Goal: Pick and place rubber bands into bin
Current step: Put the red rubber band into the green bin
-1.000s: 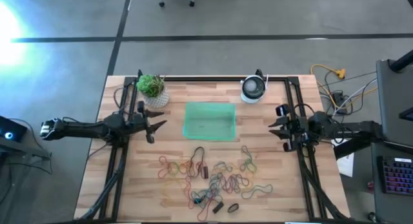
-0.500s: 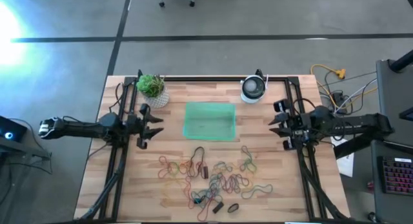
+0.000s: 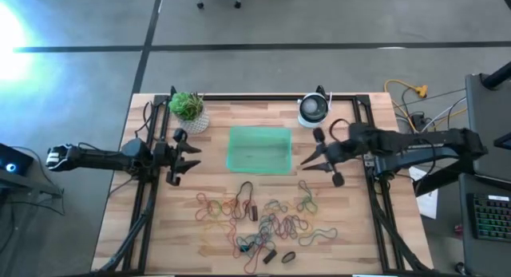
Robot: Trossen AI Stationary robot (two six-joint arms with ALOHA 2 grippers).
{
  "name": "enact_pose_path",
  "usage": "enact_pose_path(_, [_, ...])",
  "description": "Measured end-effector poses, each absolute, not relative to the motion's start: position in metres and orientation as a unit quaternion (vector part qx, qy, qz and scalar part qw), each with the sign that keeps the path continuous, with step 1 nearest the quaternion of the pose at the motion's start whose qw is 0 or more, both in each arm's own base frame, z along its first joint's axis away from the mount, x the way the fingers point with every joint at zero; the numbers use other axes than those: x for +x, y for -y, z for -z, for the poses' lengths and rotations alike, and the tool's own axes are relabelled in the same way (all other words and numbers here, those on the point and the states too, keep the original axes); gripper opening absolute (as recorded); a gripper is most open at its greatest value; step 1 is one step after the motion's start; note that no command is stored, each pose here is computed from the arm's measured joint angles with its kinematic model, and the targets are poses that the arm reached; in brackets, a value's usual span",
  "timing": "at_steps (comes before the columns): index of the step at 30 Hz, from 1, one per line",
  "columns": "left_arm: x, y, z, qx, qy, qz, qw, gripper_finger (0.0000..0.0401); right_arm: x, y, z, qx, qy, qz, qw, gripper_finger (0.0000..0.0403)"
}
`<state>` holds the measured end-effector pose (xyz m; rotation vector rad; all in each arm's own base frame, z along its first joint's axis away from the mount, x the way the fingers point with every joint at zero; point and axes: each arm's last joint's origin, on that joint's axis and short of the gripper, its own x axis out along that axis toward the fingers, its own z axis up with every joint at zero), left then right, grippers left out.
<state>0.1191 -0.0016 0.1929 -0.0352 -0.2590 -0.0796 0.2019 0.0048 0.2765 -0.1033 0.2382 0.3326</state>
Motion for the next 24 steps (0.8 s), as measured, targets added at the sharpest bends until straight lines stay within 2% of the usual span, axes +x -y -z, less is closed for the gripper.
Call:
enact_pose_path(11, [0.133,0.002,-0.174,-0.034,0.043,0.048,0.997,0.0154,0.237,-0.004,-0.228,0.004,-0.247,-0.167,0.955,0.0068])
enact_pose_path(16, [0.142,0.002,-0.166,-0.036,0.012,0.047,0.998,0.0154,0.251,-0.01,-0.217,0.053,-0.276,-0.2,0.939,0.0069])
enact_pose_path(24, [0.154,0.002,-0.154,-0.051,-0.025,0.045,0.997,0.0154,0.279,-0.044,-0.21,0.048,-0.295,-0.248,0.921,0.0104])
